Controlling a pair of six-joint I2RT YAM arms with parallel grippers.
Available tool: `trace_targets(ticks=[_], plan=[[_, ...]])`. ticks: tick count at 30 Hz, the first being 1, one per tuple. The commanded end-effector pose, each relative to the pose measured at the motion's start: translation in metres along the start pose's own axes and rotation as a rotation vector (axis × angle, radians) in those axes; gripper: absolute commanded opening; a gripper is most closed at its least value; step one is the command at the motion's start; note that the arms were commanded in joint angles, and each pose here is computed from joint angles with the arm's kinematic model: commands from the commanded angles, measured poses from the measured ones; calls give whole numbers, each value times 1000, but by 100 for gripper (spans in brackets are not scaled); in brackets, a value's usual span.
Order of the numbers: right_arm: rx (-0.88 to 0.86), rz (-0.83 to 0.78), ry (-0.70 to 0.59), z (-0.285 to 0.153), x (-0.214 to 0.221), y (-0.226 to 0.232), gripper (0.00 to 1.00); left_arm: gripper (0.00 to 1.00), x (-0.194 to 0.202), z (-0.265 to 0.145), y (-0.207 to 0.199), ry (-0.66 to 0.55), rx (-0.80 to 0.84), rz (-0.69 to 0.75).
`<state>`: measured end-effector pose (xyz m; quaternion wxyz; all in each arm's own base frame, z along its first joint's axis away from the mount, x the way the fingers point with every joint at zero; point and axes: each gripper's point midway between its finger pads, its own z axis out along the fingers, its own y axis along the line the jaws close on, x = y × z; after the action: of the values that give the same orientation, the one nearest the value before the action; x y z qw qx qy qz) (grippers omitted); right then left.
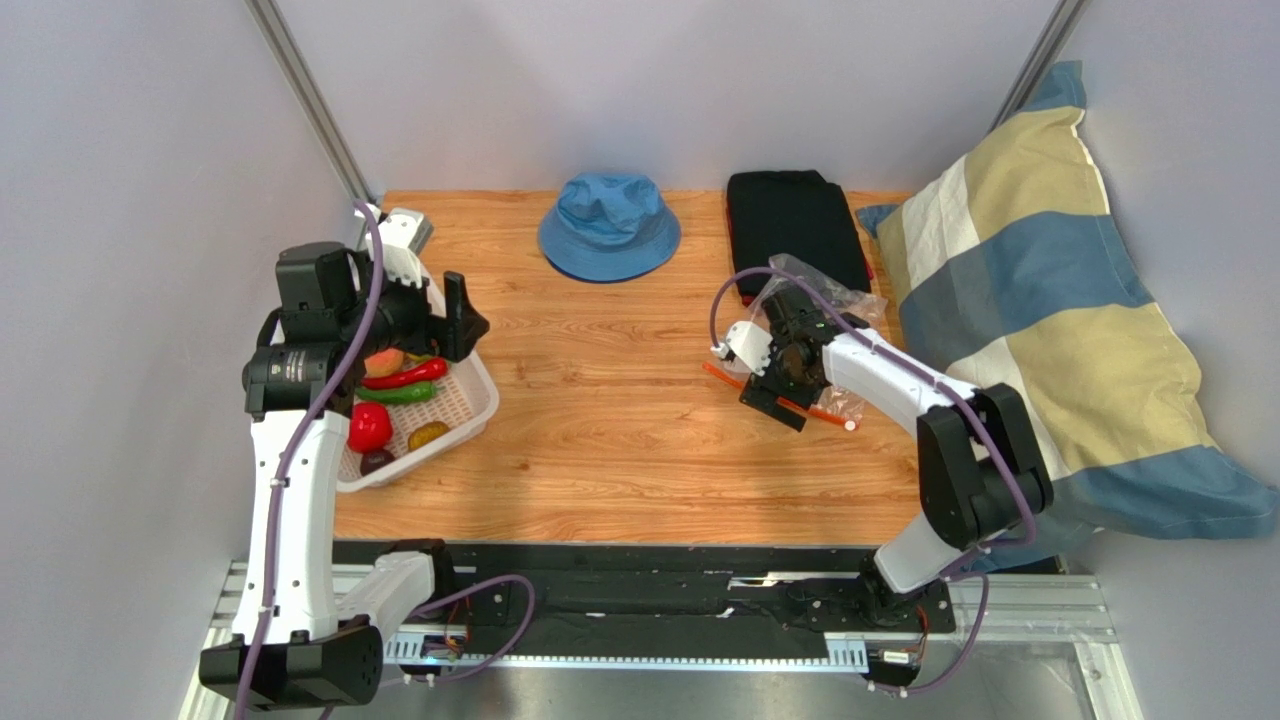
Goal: Place the food in the zip-top bag and seal the zipper
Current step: Pick up the zipper food storage bag at the center of the board.
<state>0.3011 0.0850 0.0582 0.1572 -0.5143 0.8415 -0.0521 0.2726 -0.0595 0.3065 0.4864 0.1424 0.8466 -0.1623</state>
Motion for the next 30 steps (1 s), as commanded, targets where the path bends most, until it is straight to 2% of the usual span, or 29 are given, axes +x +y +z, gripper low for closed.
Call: trace_targets(ticks=[1,4,7,8,11,15,17,18,25,27,30], plan=[[134,-27,0,14,-9,-29,83,99,-7,4,0,-41,11,16],[149,-18,5,25,-12,-34,76,99,-6,7,3,-46,0,10],[155,-10,-5,31,-16,-36,59,99,-5,8,3,-45,0,6],[153,-8,-5,30,-16,-36,39,99,-4,9,3,-45,0,6],[122,-10,-18,26,-20,-32,0,99,-2,10,3,-44,5,7],[31,57,-60,2,-29,-26,0,99,1,12,2,-40,21,21],[-24,120,-152,-19,-55,-27,0,99,4,15,0,-35,36,13],[-57,146,-157,-27,-57,-25,0,99,4,17,-1,-36,45,10],[-245,301,-385,-92,-113,-17,0,99,23,47,-18,9,158,-135],[-281,336,-451,-114,-128,-17,0,99,22,60,-32,15,209,-173],[-371,434,-540,-138,-151,-10,0,92,20,79,-59,33,286,-208]])
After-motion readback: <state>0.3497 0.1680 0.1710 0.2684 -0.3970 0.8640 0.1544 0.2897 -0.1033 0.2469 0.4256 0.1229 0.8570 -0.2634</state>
